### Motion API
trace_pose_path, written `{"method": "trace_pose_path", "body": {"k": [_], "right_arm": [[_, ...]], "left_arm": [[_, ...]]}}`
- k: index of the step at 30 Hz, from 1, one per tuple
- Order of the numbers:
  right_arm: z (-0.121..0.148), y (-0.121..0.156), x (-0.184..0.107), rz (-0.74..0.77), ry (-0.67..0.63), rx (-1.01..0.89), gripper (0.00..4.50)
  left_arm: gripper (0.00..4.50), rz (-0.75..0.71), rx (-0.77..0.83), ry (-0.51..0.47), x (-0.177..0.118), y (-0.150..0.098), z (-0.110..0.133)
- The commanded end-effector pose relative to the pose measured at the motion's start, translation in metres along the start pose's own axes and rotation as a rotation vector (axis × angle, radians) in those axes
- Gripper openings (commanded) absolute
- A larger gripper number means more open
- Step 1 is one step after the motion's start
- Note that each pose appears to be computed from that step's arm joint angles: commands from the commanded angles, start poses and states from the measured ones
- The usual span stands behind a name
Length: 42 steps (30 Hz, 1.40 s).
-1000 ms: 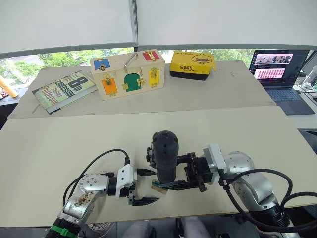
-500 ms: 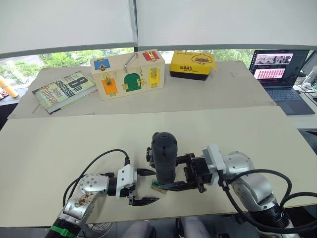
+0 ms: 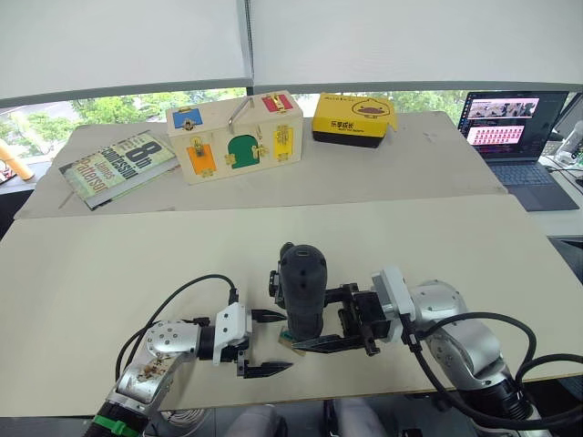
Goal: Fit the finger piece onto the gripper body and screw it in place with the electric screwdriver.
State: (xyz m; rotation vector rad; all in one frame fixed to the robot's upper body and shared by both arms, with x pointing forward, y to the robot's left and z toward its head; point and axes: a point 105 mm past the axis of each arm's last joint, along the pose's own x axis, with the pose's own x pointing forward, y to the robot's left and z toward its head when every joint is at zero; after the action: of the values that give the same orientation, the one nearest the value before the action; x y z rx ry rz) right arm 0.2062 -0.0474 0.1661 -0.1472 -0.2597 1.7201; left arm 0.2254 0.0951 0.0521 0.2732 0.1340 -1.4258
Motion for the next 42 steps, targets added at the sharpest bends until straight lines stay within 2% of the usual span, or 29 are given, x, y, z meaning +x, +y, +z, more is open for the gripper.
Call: {"method": "trace_pose_path", "body": {"k": [1, 26, 37, 42], "right_arm": [[0.014, 0.004, 0.003, 0.022, -0.039, -0.066, 1.90], [0.021, -0.001, 0.004, 0.024, -0.057, -0.099, 1.90], [0.037, -0.002, 0.003, 0.037, -0.101, -0.123, 1.90], [0.050, -0.001, 0.000, 0.044, -0.117, -0.134, 1.90]], "left_arm": [[4.50, -0.020, -0.057, 0.036, 0.004, -0.009, -0.016], [4.50, -0.005, -0.055, 0.019, -0.001, -0.007, -0.016], [4.50, 0.037, -0.042, -0.037, -0.020, -0.004, 0.000], [4.50, 0.035, -0.040, -0.073, -0.037, -0.003, 0.017]]}}
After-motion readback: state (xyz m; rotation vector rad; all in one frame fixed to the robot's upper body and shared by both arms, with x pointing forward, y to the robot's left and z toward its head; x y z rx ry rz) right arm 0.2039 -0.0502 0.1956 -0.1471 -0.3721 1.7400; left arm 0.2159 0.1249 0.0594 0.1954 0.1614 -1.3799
